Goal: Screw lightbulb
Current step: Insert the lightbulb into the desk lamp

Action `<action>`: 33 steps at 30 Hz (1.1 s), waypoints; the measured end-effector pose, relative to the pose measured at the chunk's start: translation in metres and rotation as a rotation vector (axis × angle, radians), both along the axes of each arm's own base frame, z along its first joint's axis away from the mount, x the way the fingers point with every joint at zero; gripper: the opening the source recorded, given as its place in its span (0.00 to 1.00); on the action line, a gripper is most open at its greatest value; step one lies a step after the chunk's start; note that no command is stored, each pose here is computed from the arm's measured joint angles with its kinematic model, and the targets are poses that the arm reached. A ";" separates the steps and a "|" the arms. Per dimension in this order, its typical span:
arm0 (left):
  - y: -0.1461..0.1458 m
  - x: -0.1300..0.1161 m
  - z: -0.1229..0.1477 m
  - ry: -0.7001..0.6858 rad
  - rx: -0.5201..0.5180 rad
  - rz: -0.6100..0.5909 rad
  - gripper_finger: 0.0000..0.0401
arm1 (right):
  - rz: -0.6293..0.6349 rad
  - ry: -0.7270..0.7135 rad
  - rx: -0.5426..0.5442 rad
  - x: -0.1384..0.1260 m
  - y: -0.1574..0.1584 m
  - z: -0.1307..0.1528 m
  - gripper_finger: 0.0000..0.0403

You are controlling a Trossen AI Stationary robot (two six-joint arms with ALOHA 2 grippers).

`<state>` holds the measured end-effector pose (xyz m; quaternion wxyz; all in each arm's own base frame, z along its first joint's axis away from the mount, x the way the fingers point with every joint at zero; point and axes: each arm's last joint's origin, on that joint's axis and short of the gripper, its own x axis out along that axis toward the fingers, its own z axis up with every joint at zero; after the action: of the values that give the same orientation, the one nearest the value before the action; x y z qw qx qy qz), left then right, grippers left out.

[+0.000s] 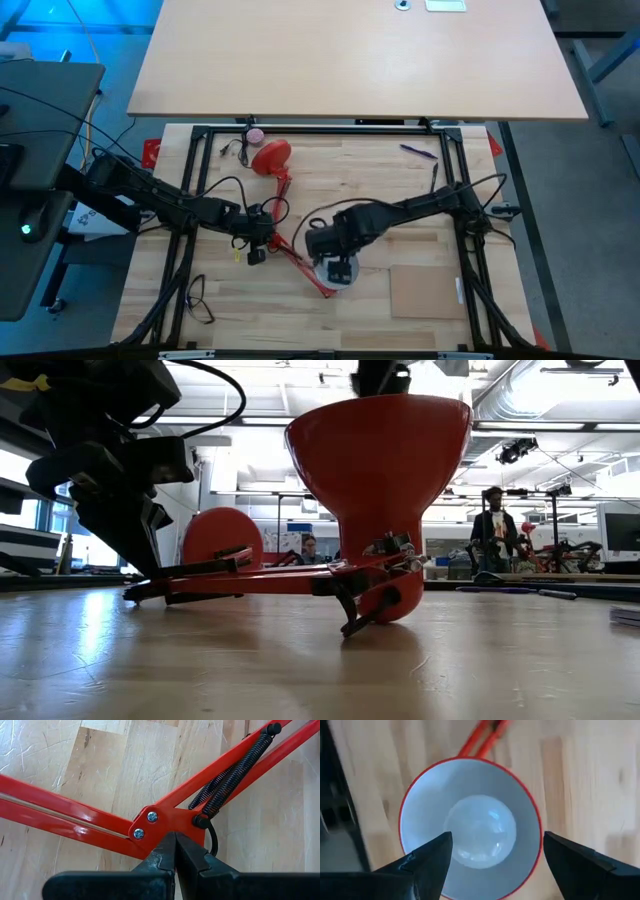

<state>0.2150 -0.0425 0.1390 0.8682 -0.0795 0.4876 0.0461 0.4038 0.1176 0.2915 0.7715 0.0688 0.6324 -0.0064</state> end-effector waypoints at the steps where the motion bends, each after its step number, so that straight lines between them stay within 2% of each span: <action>1: 0.000 0.000 0.000 0.000 0.000 0.000 0.00 | 0.096 -0.009 -0.018 0.000 0.003 0.000 0.75; 4: 0.000 0.000 0.000 0.001 -0.001 0.001 0.00 | 0.337 -0.036 -0.092 -0.002 0.012 -0.001 0.75; 11: 0.000 0.000 0.000 0.002 0.001 0.002 0.00 | 0.580 -0.056 -0.156 -0.004 0.021 -0.002 0.75; 20: 0.000 0.000 0.000 0.002 0.002 0.003 0.00 | 0.685 -0.075 -0.160 0.001 0.016 -0.005 0.75; 24: 0.000 0.000 0.000 0.001 0.002 0.003 0.00 | 0.690 -0.053 -0.144 0.008 0.011 -0.015 0.75; 33: 0.000 0.000 0.000 -0.001 0.002 0.002 0.00 | 0.726 -0.051 -0.081 0.007 0.011 -0.016 0.75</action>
<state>0.2150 -0.0425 0.1391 0.8684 -0.0791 0.4873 0.0475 0.4112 0.1285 0.2755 0.7411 -0.1906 0.5956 0.2443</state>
